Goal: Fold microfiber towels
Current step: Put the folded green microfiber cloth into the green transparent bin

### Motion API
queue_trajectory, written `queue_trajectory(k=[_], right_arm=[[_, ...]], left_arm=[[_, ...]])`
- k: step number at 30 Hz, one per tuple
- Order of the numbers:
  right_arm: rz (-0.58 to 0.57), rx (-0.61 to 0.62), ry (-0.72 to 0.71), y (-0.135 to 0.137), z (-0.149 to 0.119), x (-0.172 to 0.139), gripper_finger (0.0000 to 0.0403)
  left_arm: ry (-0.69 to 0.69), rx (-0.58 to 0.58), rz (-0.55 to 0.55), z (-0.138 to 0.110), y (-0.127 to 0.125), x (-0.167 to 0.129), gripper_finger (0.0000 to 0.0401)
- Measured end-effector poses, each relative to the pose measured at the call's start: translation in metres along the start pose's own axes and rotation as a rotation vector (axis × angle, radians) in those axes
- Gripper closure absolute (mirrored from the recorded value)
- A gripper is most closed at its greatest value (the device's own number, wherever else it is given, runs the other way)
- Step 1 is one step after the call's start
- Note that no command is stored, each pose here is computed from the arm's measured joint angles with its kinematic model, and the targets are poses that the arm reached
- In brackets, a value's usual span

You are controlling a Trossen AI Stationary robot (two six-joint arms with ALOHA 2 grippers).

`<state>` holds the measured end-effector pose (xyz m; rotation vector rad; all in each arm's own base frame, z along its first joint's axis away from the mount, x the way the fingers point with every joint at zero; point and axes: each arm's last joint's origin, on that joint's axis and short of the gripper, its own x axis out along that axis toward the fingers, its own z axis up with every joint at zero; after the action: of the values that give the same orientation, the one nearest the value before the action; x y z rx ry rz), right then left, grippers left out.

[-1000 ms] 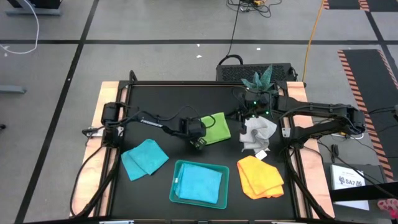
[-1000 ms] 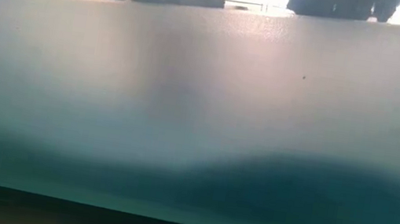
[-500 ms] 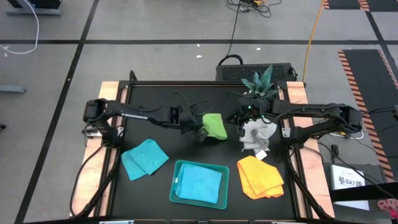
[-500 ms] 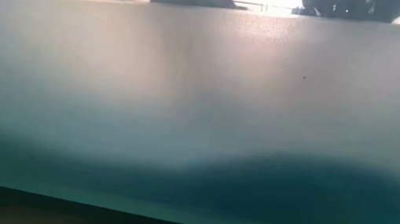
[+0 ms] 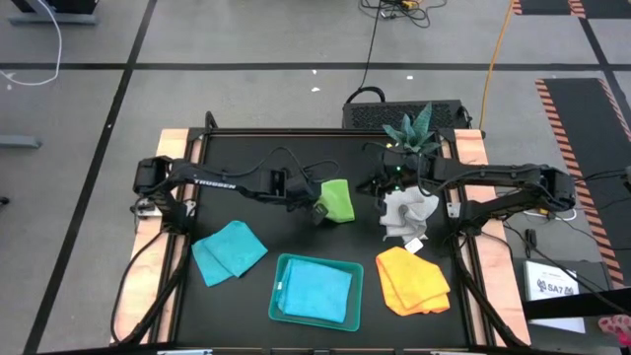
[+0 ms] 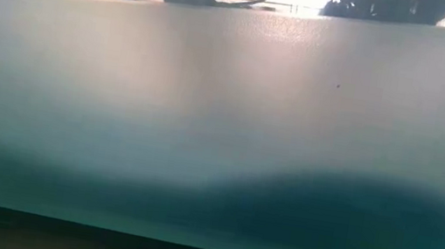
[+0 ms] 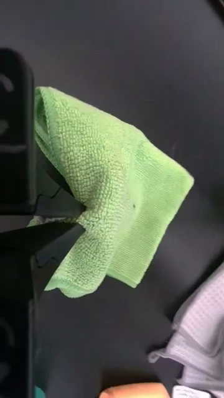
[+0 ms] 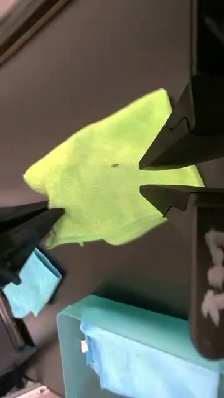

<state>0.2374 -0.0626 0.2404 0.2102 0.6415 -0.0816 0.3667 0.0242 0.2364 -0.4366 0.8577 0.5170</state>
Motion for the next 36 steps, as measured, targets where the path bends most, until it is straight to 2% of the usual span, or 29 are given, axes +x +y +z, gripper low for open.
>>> queue_trajectory(k=[7, 13, 16, 21, 28, 36], right_arm=[[0.007, 0.093, 0.061, -0.008, -0.006, 0.017, 0.0365], [-0.047, 0.138, 0.172, -0.032, -0.022, 0.044, 0.0358], [-0.067, 0.232, 0.234, -0.046, -0.031, 0.056, 0.0338], [0.035, 0.390, 0.292, -0.056, -0.039, 0.071, 0.0282], [0.058, 0.423, 0.333, -0.059, -0.043, 0.083, 0.0214], [0.056, 0.428, 0.312, -0.066, -0.051, 0.105, 0.0197]], left_arm=[[0.009, 0.000, -0.013, 0.000, 0.000, 0.000, 0.0395], [0.012, -0.013, -0.013, 0.000, 0.000, 0.000, 0.0378], [0.017, -0.012, -0.011, -0.001, 0.000, 0.000, 0.0382], [0.026, -0.013, -0.025, -0.001, 0.000, 0.000, 0.0395], [0.030, -0.027, -0.031, -0.001, -0.001, 0.000, 0.0366], [0.029, -0.033, -0.032, -0.001, -0.001, 0.000, 0.0385]])
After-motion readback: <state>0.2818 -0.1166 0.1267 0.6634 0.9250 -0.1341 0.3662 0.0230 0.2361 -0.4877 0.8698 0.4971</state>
